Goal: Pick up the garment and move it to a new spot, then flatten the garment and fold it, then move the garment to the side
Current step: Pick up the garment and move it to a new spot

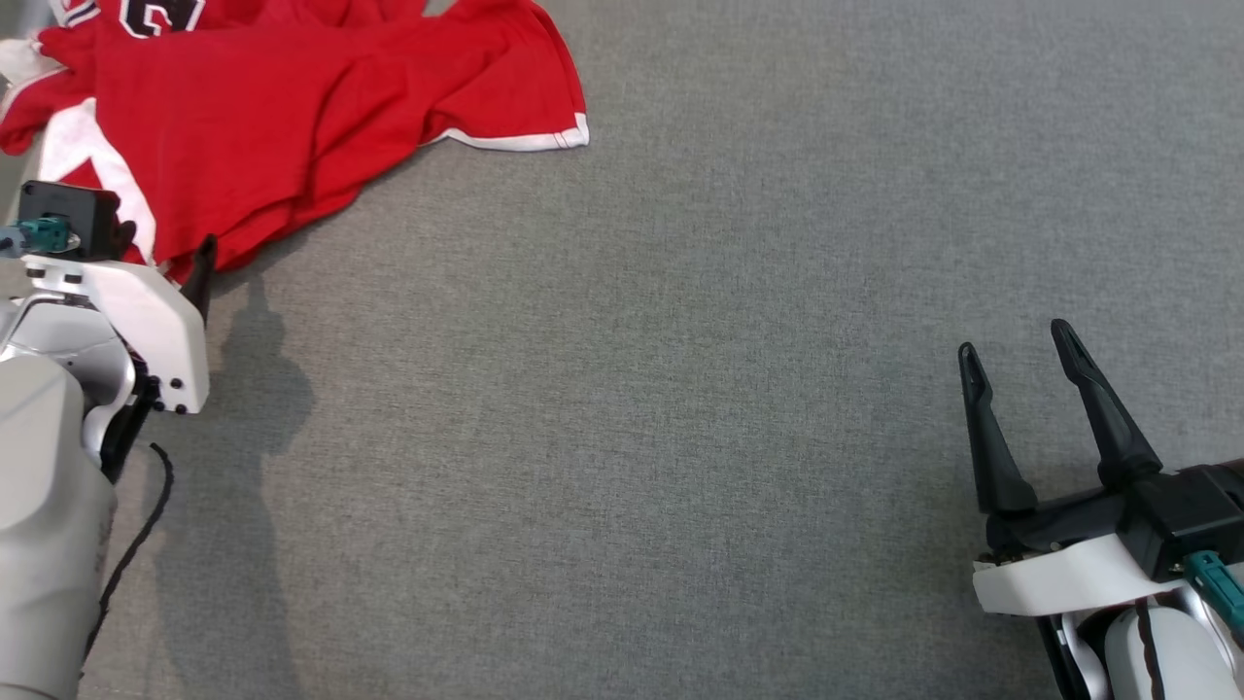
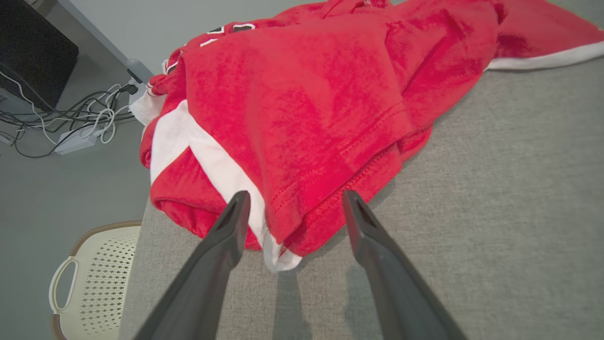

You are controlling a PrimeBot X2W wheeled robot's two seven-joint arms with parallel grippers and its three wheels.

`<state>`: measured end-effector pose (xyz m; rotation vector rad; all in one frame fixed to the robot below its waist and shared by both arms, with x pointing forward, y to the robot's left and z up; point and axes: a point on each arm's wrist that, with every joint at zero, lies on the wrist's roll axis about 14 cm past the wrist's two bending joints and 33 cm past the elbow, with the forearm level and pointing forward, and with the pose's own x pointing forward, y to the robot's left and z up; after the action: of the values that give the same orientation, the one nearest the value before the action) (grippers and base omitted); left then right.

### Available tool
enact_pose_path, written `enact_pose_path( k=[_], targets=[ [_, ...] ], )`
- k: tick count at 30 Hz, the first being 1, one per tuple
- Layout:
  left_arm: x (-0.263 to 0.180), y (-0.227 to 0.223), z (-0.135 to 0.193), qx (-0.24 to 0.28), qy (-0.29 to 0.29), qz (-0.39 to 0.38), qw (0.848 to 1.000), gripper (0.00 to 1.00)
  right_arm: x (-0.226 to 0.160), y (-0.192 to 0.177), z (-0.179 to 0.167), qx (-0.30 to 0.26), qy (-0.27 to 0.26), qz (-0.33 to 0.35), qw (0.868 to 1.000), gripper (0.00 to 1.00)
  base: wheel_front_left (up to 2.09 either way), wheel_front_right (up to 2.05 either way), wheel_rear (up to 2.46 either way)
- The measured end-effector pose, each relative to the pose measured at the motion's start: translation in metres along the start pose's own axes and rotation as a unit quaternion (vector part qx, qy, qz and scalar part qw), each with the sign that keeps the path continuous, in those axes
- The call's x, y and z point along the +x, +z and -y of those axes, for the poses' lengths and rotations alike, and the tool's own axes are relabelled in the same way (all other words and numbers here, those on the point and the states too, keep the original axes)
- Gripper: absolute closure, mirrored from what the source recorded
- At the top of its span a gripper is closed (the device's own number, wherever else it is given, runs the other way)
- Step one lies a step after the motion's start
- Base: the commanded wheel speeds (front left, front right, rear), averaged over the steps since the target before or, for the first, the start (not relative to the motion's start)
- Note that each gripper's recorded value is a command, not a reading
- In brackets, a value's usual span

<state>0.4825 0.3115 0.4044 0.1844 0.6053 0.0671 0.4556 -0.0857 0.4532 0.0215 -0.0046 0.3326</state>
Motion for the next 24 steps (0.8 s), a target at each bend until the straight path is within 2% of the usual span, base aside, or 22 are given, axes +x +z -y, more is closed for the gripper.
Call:
enact_pose_path(
  k=[9,11,12,13,14,16,24],
  targets=[
    [0.016,-0.03,-0.013,-0.007,0.022,-0.053,0.998,0.0,-0.001,-0.015,0.01,0.002,-0.013,-0.018,1.0,0.0,0.0,0.0,0.0],
    [0.016,-0.036,-0.014,-0.021,0.027,-0.063,0.997,0.17,-0.001,-0.015,0.01,0.001,-0.013,-0.017,1.0,0.0,0.0,0.0,0.0],
    [0.016,-0.037,-0.015,-0.027,0.03,-0.063,0.997,0.23,0.0,-0.014,0.01,0.001,-0.013,-0.016,1.0,0.0,0.0,0.0,0.0],
    [0.016,-0.036,-0.017,-0.03,0.035,-0.059,0.997,0.52,0.001,-0.013,0.01,0.001,-0.013,-0.013,1.0,0.0,0.0,0.0,0.0],
    [0.016,-0.033,-0.019,-0.032,0.04,-0.052,0.997,0.65,0.001,-0.011,0.01,0.0,-0.012,-0.012,1.0,0.0,0.0,0.0,0.0],
    [0.015,-0.03,-0.02,-0.034,0.042,-0.041,0.998,1.0,0.001,-0.009,0.009,0.0,-0.012,-0.01,1.0,0.0,0.0,0.0,0.0],
    [0.005,0.002,-0.031,-0.034,0.054,0.03,0.998,1.0,-0.002,0.006,0.008,-0.005,-0.011,0.006,1.0,0.0,0.0,0.0,0.0]
  ],
)
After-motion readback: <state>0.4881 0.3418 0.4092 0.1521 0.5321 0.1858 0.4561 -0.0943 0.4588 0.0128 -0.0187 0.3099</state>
